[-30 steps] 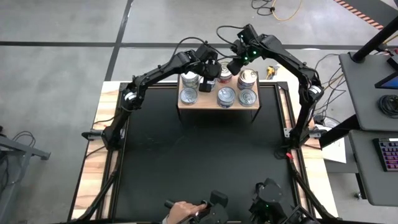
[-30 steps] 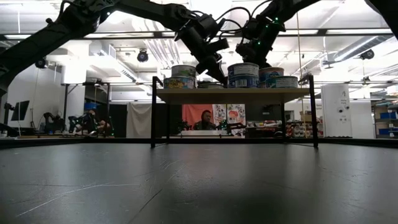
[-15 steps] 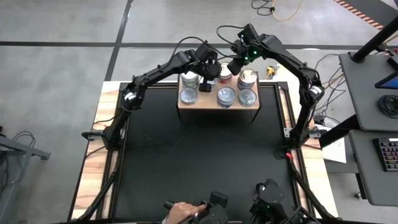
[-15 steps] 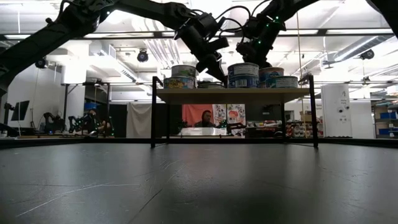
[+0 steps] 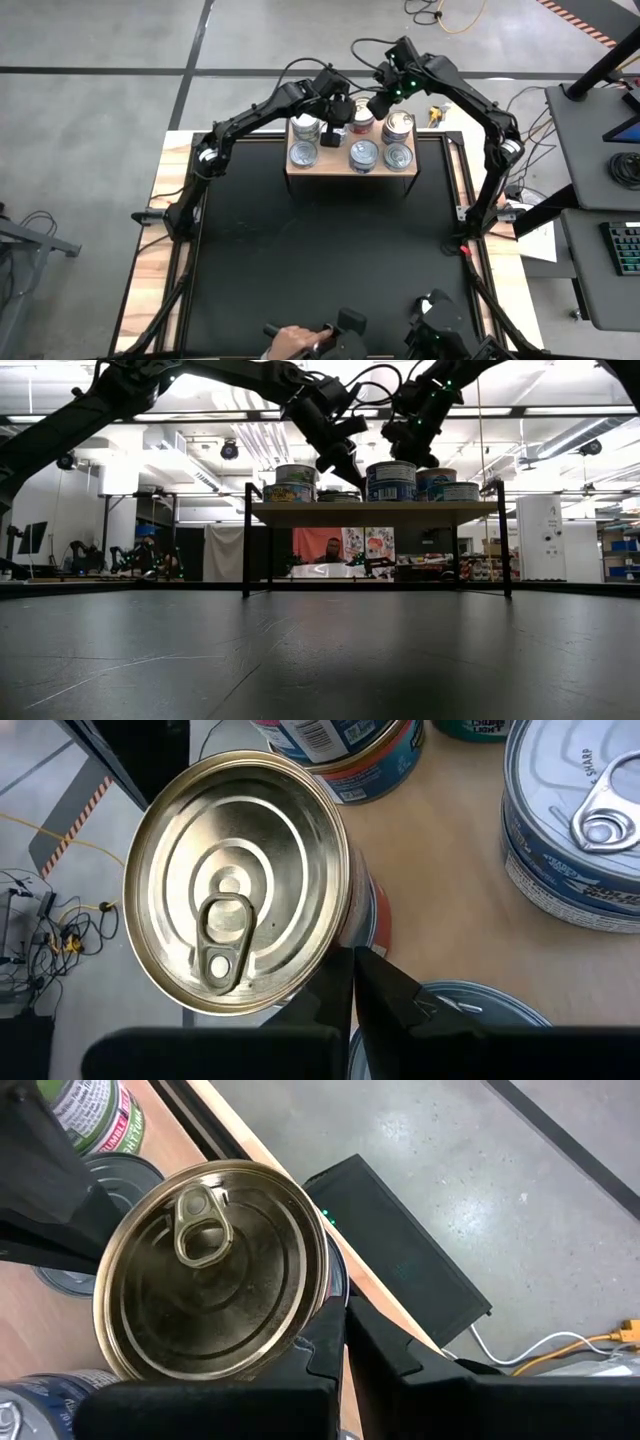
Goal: Stack canned seafood by type on shelf
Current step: Stack the blue pink tuna can on top of the blue pink tuna can on the shelf
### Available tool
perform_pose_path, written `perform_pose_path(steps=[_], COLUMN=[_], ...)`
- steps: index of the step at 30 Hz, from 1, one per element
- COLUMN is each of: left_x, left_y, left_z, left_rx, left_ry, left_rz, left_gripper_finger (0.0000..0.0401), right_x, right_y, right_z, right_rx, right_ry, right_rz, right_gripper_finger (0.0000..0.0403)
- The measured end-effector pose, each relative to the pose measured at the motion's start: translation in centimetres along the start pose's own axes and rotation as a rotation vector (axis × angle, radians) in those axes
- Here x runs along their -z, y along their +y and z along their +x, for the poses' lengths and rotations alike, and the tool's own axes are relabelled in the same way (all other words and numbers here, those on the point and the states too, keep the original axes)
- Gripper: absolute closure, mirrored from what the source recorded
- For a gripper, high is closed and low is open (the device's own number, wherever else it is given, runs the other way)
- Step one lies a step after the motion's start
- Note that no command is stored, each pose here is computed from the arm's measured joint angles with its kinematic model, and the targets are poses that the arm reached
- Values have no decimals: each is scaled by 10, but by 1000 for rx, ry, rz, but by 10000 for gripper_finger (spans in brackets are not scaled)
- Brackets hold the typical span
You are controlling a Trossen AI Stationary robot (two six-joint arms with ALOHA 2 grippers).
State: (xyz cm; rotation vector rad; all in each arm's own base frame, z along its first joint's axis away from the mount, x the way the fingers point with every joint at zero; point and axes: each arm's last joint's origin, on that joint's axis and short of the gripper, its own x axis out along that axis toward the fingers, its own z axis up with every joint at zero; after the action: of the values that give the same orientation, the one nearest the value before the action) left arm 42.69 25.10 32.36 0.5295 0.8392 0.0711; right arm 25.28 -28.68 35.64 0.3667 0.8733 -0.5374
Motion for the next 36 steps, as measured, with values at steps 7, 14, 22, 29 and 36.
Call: perform_pose_path(steps=[7,14,22,29,36], left_x=[-3,-4,-5,-7,-8], left_y=[-2,-2,-2,-4,-4], left_z=[0,0,-1,-1,-1], left_rx=[0,-5,-8,-8,-9], left_ry=[-3,-7,-10,-15,-17], left_rz=[5,8,9,13,14], left_gripper_finger=[401,401,401,401,401], right_x=[0,1,1,1,1], right_y=[1,1,1,1,2], right_z=[-1,-1,-1,-1,-2], right_rx=[-2,-1,0,-1,-1], right_ry=[-1,11,11,11,7], right_rz=[-1,-2,-4,-4,-5], right_gripper_finger=[394,394,394,394,394])
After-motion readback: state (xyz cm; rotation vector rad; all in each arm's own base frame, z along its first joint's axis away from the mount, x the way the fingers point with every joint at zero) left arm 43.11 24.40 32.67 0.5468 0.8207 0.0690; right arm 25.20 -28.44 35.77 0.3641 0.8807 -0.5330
